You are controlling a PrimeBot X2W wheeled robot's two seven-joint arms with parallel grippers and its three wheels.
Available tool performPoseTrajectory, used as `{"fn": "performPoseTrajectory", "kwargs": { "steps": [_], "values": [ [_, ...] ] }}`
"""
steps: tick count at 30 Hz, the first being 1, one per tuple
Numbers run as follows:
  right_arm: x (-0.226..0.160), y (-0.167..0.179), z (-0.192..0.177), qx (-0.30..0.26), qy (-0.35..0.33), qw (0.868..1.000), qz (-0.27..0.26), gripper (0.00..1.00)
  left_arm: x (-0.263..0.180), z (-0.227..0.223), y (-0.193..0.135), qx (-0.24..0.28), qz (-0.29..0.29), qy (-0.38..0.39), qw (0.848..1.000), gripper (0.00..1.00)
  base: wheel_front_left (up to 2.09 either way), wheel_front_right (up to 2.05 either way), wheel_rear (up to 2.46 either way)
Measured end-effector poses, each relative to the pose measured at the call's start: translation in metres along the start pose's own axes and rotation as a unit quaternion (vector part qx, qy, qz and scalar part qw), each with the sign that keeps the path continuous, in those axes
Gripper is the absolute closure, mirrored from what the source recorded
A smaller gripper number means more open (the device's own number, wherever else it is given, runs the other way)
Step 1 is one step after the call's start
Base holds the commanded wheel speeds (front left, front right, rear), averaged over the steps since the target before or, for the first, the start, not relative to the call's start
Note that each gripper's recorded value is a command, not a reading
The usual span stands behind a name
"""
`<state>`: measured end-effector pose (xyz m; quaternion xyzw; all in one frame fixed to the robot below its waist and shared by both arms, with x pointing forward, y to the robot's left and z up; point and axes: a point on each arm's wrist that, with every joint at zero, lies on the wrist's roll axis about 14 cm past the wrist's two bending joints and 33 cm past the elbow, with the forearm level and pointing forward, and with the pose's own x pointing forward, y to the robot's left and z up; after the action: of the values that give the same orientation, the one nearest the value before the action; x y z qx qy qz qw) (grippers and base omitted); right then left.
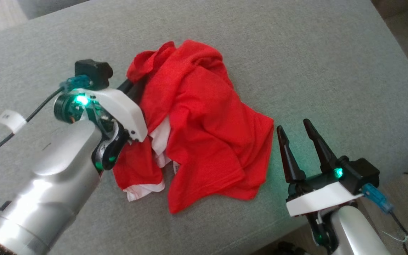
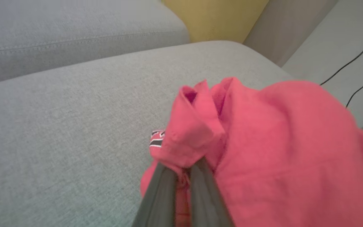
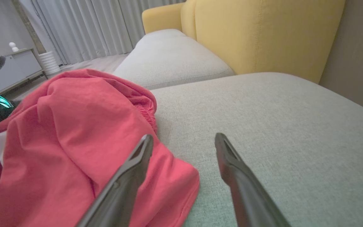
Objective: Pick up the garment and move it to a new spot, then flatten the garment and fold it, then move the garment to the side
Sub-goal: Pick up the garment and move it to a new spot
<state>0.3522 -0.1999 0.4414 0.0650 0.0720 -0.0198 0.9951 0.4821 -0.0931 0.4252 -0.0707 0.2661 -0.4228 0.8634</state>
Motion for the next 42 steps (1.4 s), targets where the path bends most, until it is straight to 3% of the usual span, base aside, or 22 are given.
{"fn": "performPoseTrajectory", "kwargs": {
  "steps": [6,9,15,19,25,31,37,42],
  "values": [
    [0.003,0.002,0.004,0.004,-0.009,1.000,0.004,0.00,-0.024,0.075,-0.001,0.013,-0.004,-0.127,0.992,1.00,0.00,0.00,0.00],
    [0.004,0.009,0.004,0.007,-0.011,1.000,0.015,0.00,-0.059,0.125,0.008,0.037,0.007,-0.194,0.980,1.00,0.00,0.00,0.00],
    [0.004,0.026,0.004,0.015,-0.013,0.999,0.041,0.00,-0.161,0.195,0.040,0.067,0.085,-0.290,0.951,1.00,0.00,0.00,0.00],
    [0.006,0.042,0.003,0.019,-0.013,0.998,0.066,0.00,-0.230,0.206,0.073,0.083,0.174,-0.309,0.931,1.00,0.00,0.00,0.00],
    [0.014,0.071,0.003,0.021,-0.012,0.994,0.111,0.00,-0.323,0.183,0.140,0.069,0.325,-0.284,0.900,1.00,0.00,0.00,0.00],
    [0.023,0.094,-0.006,0.012,0.001,0.989,0.148,0.00,-0.388,0.125,0.203,0.008,0.433,-0.227,0.872,1.00,0.00,0.00,0.00],
    [0.031,0.106,-0.019,0.007,0.018,0.986,0.166,0.00,-0.401,0.038,0.248,-0.072,0.493,-0.139,0.856,1.00,0.00,0.00,0.00],
    [0.038,0.109,-0.025,-0.002,0.026,0.985,0.172,0.00,-0.380,-0.044,0.261,-0.124,0.505,-0.045,0.853,1.00,0.00,0.00,0.00]
  ]
}}
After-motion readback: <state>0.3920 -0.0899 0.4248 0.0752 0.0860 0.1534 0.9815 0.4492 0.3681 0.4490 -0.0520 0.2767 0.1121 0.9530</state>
